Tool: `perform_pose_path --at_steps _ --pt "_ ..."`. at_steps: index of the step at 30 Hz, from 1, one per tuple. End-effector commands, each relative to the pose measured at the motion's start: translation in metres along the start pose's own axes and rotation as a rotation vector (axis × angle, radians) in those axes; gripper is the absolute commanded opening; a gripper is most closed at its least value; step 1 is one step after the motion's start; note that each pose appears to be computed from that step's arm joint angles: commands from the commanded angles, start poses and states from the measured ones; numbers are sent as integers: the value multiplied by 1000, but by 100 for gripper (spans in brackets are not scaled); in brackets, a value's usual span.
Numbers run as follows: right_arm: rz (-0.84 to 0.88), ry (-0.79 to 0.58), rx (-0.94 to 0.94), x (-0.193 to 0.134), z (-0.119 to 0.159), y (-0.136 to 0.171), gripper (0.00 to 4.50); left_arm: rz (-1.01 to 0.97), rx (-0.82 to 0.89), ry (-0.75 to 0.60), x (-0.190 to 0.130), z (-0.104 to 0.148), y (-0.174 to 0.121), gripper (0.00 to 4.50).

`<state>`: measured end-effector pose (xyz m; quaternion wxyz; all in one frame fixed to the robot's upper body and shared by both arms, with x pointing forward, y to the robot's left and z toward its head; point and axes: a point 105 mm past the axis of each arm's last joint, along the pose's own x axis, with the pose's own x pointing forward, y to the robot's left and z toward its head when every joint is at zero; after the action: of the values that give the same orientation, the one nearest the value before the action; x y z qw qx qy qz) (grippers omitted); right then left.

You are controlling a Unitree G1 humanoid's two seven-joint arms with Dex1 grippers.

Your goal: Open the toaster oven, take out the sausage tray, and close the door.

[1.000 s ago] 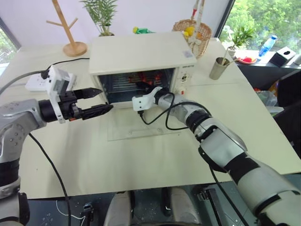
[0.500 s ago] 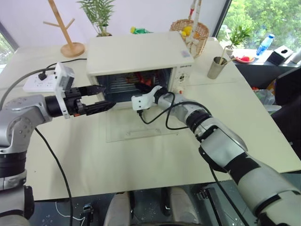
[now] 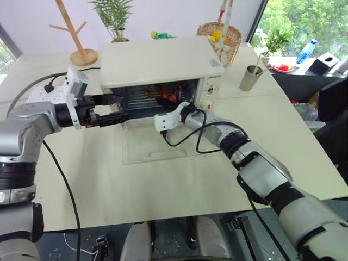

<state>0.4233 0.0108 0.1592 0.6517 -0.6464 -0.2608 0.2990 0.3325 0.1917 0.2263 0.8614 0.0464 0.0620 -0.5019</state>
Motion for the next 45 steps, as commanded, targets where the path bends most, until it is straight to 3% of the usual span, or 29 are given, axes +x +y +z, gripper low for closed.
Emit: perform_pose_path --at_steps 1,45 --pt "-29 -75 -22 -1 20 -10 5 19 52 -17 -4 12 7 450" --pt "-62 -274 -82 -127 55 -5 5 -77 39 8 5 18 9 450"
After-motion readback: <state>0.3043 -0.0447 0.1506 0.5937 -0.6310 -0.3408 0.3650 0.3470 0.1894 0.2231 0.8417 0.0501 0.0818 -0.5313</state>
